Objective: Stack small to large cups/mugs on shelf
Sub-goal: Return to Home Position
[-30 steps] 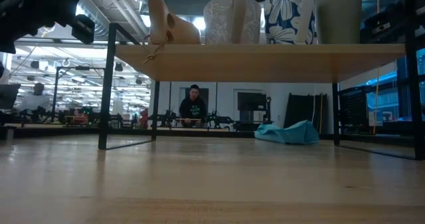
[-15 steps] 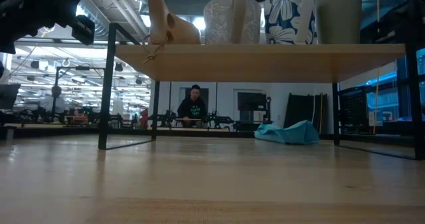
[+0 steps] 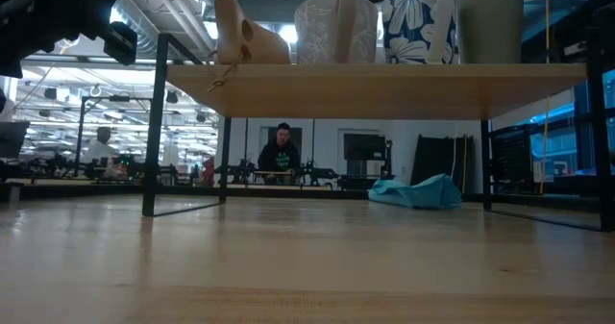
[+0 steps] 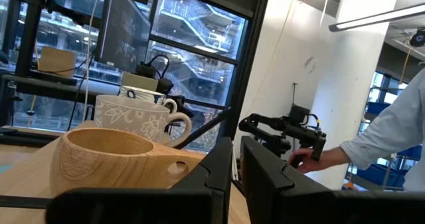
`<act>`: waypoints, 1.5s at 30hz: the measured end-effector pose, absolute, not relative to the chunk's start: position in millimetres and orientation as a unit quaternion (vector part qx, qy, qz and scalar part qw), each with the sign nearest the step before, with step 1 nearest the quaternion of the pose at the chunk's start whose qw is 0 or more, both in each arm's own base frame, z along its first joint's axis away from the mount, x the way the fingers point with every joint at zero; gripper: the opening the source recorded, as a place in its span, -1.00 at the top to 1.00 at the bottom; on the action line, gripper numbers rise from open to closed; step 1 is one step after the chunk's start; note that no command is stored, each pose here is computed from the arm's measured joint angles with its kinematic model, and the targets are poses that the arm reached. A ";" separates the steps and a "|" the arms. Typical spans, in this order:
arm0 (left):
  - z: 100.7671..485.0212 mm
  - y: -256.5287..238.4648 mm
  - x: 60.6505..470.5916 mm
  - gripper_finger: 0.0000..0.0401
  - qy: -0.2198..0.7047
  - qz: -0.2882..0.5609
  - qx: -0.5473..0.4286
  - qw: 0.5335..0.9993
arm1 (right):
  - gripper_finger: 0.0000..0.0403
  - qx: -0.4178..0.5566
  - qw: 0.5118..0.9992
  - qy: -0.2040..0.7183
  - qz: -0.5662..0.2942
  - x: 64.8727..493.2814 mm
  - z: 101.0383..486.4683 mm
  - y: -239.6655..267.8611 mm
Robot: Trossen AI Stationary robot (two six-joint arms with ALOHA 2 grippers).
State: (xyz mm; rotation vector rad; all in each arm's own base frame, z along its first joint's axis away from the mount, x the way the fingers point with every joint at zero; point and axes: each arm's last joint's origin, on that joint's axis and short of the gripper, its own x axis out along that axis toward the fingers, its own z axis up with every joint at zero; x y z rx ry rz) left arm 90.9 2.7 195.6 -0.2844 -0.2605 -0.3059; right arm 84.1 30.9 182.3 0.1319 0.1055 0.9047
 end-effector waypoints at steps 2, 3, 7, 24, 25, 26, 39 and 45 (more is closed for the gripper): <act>195.6 2.7 90.9 0.86 -0.129 -0.151 -0.141 0.970 | -0.08 0.066 0.898 0.057 0.431 84.3 181.0 30.7; 195.6 2.7 90.9 0.86 -0.129 -0.151 -0.141 0.970 | -0.08 0.067 0.902 0.059 0.423 84.7 180.6 30.4; 195.6 2.7 90.9 0.86 -0.129 -0.152 -0.141 0.970 | -0.08 0.075 0.911 0.076 0.399 85.4 177.5 29.4; 181.7 3.2 94.3 0.86 -0.057 -0.140 -0.168 0.974 | -0.08 0.095 0.908 0.118 0.390 84.6 170.1 29.1; 180.4 3.2 94.5 0.86 -0.050 -0.139 -0.170 0.974 | -0.08 0.095 0.908 0.118 0.390 84.6 170.1 29.1; 179.4 3.3 94.7 0.86 -0.045 -0.138 -0.170 0.975 | -0.08 0.094 0.908 0.118 0.390 84.6 170.1 29.1; 171.8 3.4 95.7 0.86 -0.008 -0.130 -0.172 0.976 | -0.08 0.094 0.909 0.116 0.390 84.7 170.4 29.1; 171.7 3.5 95.7 0.86 -0.009 -0.129 -0.167 0.978 | -0.08 0.094 0.909 0.116 0.390 84.7 170.5 29.1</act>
